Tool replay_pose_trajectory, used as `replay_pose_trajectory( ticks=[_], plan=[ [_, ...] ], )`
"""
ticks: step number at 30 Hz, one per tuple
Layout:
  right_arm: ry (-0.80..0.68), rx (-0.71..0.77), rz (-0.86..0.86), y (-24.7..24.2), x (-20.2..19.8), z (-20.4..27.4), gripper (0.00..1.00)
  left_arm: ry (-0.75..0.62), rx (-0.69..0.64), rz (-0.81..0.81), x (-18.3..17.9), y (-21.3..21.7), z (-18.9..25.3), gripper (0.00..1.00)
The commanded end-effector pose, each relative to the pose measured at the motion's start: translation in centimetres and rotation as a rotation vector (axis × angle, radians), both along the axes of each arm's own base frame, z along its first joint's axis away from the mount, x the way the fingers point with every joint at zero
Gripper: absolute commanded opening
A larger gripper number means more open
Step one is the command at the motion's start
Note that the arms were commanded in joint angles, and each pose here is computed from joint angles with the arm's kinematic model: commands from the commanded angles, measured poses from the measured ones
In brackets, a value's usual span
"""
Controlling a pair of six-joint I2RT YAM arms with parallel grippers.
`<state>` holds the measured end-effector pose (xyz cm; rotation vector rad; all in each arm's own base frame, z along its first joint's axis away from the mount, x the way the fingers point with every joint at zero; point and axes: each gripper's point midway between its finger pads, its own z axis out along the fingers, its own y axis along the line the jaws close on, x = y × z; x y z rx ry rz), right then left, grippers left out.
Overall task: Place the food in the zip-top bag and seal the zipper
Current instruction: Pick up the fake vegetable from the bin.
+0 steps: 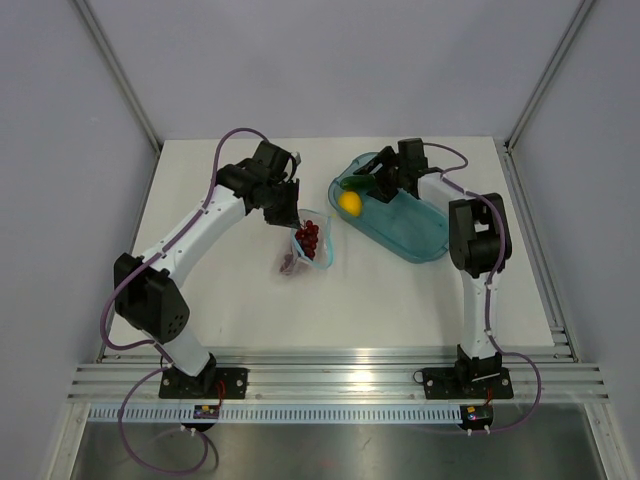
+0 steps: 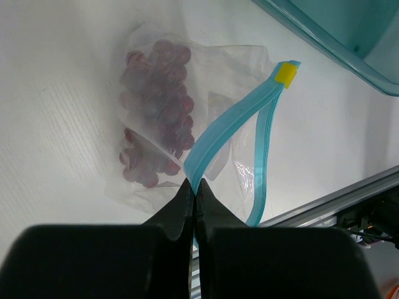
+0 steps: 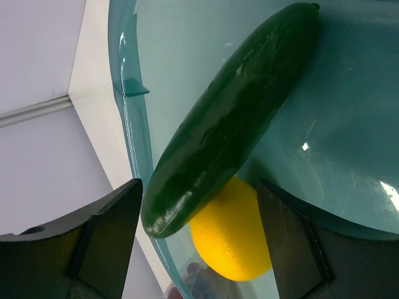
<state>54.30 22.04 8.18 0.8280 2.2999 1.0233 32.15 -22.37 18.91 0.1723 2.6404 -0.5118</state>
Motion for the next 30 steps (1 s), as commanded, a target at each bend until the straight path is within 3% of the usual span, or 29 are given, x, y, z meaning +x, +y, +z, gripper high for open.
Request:
replay_pose_trajectory(
  ticks=[1,7,15,19,23,30],
  plan=[
    [-0.031,0.032,-0.040,1.1,1.8,1.8,0.82,-0.072,-0.054,-0.033,0.9,-0.8,1.8,0.00],
    [-0.012,0.057,-0.055,1.8,2.1,-0.4,0.83,-0.076,-0.055,-0.040,0.8,-0.7,1.9,0.00],
    [-0.097,0.122,-0.069,2.3,3.3,0.8,0.80,-0.068,-0.061,-0.050,0.3,-0.6,2.0,0.00],
    [-0.109,0.126,-0.077,2.0,3.0,1.3,0.68,-0.072,-0.059,-0.048,0.1,-0.5,2.0,0.00],
    [-0.130,0.142,-0.082,1.9,2.5,2.3,0.49,-0.068,-0.062,-0.047,0.0,-0.5,1.8,0.00],
    [-0.168,0.145,-0.079,1.4,0.6,4.5,0.34,-0.083,-0.060,-0.043,-0.4,-0.1,2.1,0.00]
  ],
)
